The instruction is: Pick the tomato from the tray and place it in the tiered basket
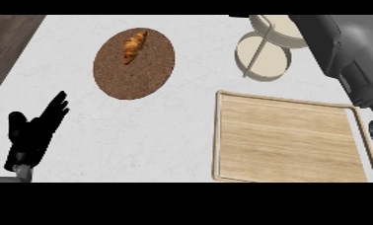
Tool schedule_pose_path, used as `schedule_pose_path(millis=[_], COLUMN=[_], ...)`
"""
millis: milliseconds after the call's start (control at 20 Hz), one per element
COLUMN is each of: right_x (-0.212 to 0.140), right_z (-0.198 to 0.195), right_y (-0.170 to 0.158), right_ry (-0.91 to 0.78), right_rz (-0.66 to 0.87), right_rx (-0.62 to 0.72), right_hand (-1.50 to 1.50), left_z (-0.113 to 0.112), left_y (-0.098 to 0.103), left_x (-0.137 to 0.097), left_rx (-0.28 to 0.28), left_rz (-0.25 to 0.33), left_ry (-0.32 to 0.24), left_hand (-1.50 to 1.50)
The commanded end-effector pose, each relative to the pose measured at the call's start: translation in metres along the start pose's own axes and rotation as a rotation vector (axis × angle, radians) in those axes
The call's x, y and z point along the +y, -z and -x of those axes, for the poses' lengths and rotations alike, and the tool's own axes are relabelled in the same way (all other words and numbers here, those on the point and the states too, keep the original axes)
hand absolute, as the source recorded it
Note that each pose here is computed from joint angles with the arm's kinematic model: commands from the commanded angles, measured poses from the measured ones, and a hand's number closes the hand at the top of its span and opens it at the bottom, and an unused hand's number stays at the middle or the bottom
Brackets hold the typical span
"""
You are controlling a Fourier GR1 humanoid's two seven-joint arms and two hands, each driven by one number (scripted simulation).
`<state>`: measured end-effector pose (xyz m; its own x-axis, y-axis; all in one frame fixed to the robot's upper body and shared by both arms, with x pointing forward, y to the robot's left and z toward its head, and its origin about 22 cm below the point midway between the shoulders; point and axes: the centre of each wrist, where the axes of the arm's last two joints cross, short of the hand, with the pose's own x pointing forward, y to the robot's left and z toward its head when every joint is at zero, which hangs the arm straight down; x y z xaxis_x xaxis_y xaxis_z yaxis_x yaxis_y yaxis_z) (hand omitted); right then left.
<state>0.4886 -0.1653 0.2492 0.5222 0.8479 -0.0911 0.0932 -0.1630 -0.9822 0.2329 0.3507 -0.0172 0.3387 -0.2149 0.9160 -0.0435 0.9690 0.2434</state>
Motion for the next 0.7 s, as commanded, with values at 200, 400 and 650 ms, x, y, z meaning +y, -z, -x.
schedule_pose_path(millis=[200,400,650], right_x=[0.011,0.024,-0.013], right_z=[0.017,0.028,0.010], right_y=[0.010,0.015,0.005], right_ry=[0.076,0.166,0.345], right_rz=[-0.197,-0.115,0.072], right_rx=[0.244,0.197,0.197], right_hand=[-1.50,-1.50,-1.50], left_z=[-0.011,-0.007,-0.001], left_y=[0.004,0.008,-0.002], left_x=[0.000,0.019,0.012], left_rx=[0.007,-0.001,0.013], left_rz=[-0.002,-0.023,-0.013], left_ry=[0.010,-0.011,-0.005], left_hand=[0.00,0.00,0.00])
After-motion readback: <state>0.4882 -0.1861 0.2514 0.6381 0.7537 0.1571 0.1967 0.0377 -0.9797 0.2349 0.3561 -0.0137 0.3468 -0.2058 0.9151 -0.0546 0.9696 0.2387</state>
